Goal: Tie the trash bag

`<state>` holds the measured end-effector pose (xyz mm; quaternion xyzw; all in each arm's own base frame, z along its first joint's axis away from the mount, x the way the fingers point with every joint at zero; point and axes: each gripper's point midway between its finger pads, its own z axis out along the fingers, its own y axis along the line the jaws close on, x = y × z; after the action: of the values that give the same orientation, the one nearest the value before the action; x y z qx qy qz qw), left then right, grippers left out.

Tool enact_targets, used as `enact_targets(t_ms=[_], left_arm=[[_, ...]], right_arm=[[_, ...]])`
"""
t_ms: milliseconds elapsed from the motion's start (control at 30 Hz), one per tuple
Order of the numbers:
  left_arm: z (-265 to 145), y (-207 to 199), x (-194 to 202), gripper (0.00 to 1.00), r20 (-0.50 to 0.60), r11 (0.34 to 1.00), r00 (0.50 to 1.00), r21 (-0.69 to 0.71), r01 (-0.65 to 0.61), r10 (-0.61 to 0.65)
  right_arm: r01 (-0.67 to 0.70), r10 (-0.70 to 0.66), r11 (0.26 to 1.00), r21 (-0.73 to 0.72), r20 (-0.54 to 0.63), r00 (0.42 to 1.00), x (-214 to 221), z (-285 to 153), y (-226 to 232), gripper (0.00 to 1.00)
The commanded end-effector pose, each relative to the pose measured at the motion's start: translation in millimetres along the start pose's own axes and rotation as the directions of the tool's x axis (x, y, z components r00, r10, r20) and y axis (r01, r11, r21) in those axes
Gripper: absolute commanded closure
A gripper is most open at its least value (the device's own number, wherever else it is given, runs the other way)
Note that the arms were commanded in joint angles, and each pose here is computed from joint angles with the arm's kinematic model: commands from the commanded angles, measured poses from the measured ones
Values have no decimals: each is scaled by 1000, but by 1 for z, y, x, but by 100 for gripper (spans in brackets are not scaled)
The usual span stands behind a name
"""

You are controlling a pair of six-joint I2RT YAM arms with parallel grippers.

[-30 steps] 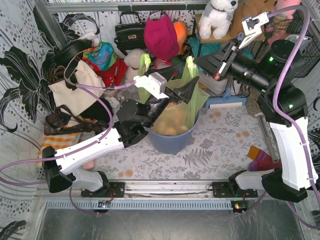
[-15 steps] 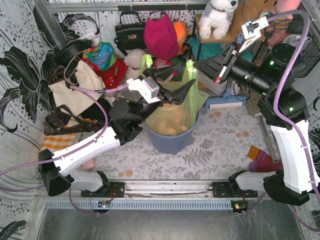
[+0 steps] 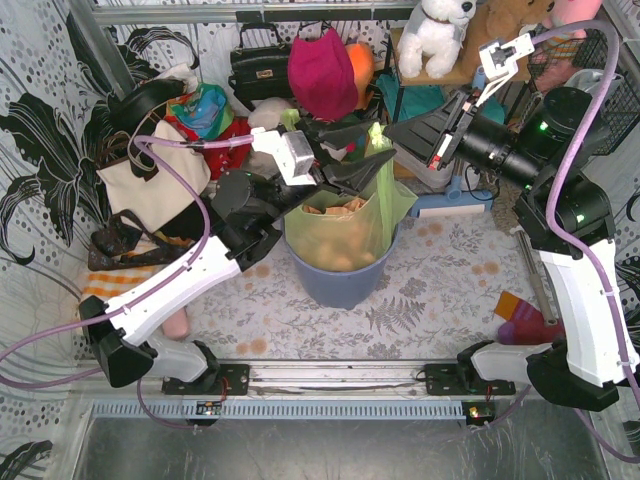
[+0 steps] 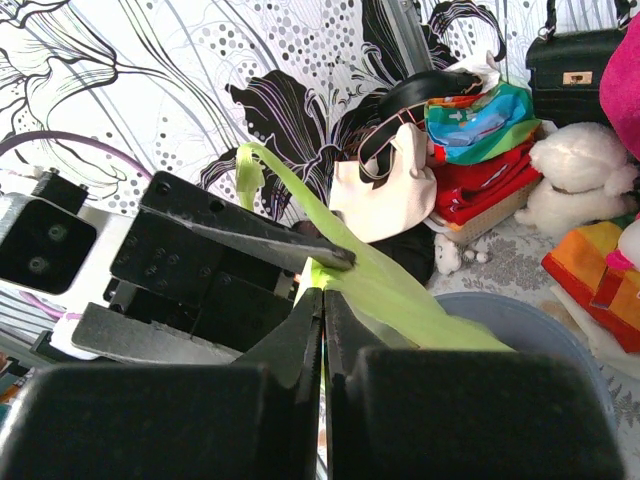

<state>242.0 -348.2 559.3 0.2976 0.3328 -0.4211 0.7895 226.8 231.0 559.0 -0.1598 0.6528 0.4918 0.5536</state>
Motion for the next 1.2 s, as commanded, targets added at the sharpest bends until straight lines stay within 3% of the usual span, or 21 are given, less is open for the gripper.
enact_targets(t_ms=[0,133,300,400,467,600,867,1167], left_arm=[[3,-12,1,42,-8,996,999,74,43,-43],[5,-8,3,49,-23,997,998,49,66,-65],[4,-4,4,51,-28,995,995,16,95,-95],[2,2,6,46,-25,994,994,-22,105,-105],[2,7,5,33,-17,993,994,-54,107,-108],[2,18,7,30,-14,988,994,-110,107,-109],[5,18,13,54,-27,987,992,-110,120,-123],[5,16,4,70,5,985,989,-89,147,-147]], right_arm=[[24,-22,999,-46,46,999,-12,-7,16,100],[26,-24,999,-44,47,999,-12,-7,15,100],[22,-20,999,-41,53,998,-12,-7,15,100],[23,-21,999,-44,55,998,-13,-7,16,100],[22,-20,999,-45,54,998,-13,-8,16,100],[23,-21,999,-45,55,998,-13,-8,16,100],[22,-19,999,-49,60,998,-13,-9,17,100],[22,-19,999,-48,54,998,-11,-9,16,100]])
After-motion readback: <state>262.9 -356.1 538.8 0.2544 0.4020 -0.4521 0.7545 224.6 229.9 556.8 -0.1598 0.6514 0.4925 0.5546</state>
